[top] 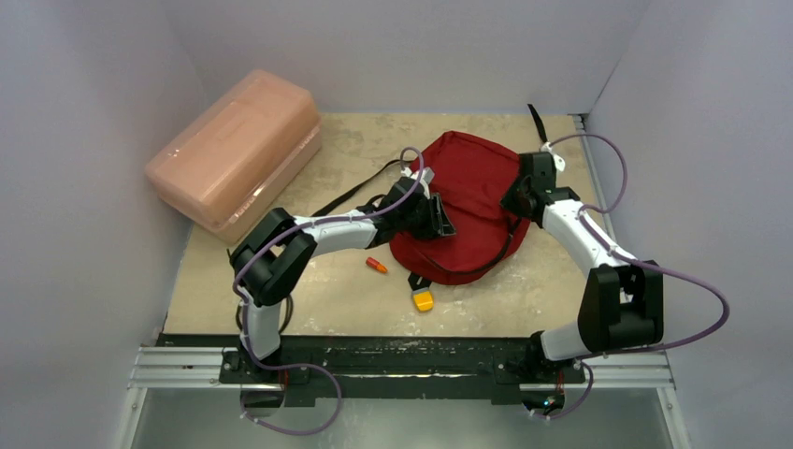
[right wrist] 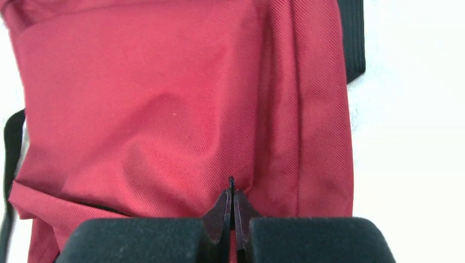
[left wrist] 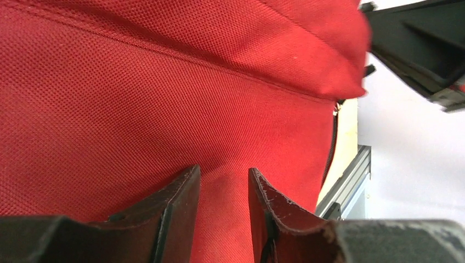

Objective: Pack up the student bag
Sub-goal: Unzip the student bag at the center of the board, then pick up the stationery from the center of the board.

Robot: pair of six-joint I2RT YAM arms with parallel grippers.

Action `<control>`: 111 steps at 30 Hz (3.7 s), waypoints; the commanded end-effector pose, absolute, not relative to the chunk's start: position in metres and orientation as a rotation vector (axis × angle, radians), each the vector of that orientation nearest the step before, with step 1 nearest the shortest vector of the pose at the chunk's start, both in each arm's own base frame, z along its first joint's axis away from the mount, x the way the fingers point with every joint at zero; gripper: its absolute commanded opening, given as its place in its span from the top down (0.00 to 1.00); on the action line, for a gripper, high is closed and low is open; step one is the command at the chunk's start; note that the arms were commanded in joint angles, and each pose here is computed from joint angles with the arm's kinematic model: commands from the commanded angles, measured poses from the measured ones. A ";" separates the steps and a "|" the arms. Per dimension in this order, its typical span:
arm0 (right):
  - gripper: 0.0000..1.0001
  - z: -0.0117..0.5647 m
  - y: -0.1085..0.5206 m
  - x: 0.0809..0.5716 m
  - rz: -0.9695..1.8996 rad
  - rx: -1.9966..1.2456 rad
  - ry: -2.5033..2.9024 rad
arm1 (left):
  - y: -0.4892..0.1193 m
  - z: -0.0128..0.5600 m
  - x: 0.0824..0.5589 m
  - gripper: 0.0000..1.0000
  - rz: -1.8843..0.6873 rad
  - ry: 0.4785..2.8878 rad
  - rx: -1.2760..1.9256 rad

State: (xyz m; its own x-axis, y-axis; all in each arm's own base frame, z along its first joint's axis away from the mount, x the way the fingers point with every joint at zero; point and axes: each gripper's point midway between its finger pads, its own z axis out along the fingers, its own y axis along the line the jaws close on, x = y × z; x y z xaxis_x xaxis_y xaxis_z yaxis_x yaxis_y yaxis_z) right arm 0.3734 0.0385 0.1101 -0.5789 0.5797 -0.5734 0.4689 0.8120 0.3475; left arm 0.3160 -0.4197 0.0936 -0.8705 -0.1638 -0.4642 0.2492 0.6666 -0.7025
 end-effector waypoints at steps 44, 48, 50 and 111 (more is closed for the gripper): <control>1.00 0.174 0.274 0.513 0.827 0.087 2.135 | -0.438 0.052 0.312 0.71 -1.288 2.279 -0.156; 1.00 0.176 0.259 0.510 0.778 0.067 2.202 | -0.435 0.066 0.309 0.62 -1.272 2.263 -0.099; 0.69 0.179 0.239 0.502 0.732 0.064 2.261 | -0.432 0.080 0.309 0.54 -1.251 2.247 -0.054; 0.27 0.157 0.112 0.383 -0.477 -0.589 2.025 | -0.407 0.089 0.390 0.85 -1.124 2.395 -0.087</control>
State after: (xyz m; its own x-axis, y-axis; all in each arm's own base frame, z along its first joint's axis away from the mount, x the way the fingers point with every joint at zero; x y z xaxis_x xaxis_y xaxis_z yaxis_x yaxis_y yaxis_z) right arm 0.3796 0.1458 0.1641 -0.4824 -0.2938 -0.8252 -0.1771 0.9553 -0.2366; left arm 0.3929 -0.4160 0.0992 -0.8594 -0.2472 -0.4475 0.2028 0.6386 -0.7423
